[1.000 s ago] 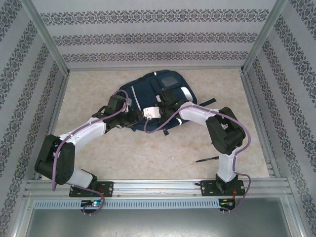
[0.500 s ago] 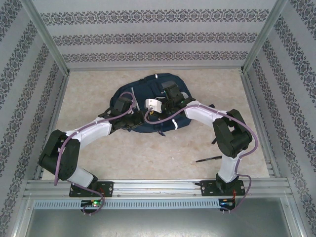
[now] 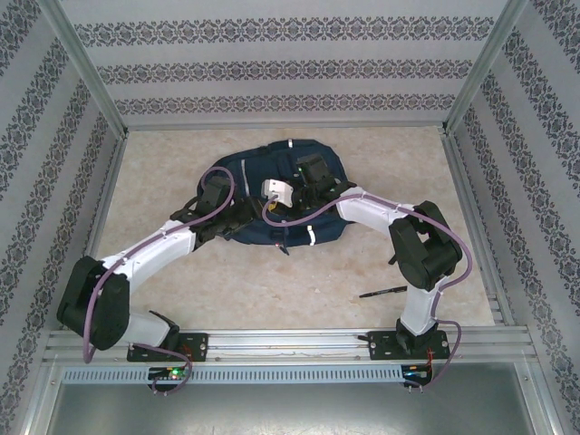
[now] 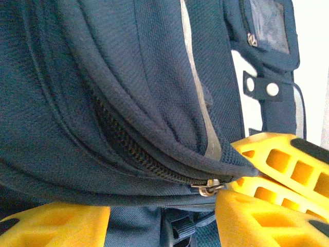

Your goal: Pack books, pencil case, and school supplies into a backpack

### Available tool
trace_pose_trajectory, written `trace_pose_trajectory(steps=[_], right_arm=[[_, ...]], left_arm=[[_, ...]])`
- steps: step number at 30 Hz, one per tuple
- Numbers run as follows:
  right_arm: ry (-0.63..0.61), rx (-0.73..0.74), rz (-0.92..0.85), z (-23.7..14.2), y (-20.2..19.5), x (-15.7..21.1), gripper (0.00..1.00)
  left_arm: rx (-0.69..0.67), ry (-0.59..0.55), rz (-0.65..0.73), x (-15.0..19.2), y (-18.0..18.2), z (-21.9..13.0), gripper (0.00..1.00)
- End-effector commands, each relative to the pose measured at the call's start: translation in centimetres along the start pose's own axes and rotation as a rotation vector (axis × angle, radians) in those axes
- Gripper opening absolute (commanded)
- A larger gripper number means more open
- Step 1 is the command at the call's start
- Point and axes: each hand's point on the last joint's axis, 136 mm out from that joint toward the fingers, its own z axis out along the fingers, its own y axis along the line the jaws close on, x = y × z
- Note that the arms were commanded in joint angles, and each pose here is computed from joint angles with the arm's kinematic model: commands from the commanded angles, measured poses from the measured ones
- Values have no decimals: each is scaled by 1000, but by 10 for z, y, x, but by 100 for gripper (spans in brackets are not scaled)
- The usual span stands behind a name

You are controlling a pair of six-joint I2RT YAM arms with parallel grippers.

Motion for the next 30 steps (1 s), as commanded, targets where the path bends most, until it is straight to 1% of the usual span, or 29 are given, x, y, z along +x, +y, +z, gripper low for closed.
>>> trace_pose_trajectory(steps=[1, 7, 10, 11, 13, 18, 23, 24, 25, 27, 28, 29, 30], right_arm=[[-106, -105, -5, 2, 23, -26, 0], [-93, -115, -24, 7, 29, -28, 0], [-72, -116, -58, 9, 36, -27, 0], [-68, -116, -66, 9, 37, -27, 0], [-64, -113, -65, 8, 38, -26, 0], [-45, -90, -60, 1, 33, -16, 0], [-38, -59, -57, -6, 24, -12, 0], [-39, -56, -56, -7, 22, -12, 0], [-42, -55, -55, -8, 22, -13, 0], [-51, -59, -50, -9, 22, -16, 0], [-57, -63, -47, -8, 22, -16, 0], [-63, -67, -43, -7, 22, -17, 0], [-67, -69, -37, -7, 22, -17, 0]], left_arm=[[-61, -54, -14, -11, 6, -1, 56], [-103, 30, 48, -1, 13, 26, 56], [-131, 29, 72, -4, 14, 32, 56], [-161, 25, 77, -6, 19, 31, 56], [-220, 12, 90, -9, 29, 28, 54], [-344, -12, 142, -14, 53, 10, 40], [-413, -6, 144, -16, 81, -15, 35], [-399, -4, 140, -18, 81, -19, 34], [-335, 8, 160, -17, 72, -19, 35], [-114, 39, 211, -11, 34, -16, 38], [1, 59, 203, -7, 12, -17, 39], [77, 74, 175, -4, -4, -19, 41], [115, 80, 151, -3, -13, -20, 41]])
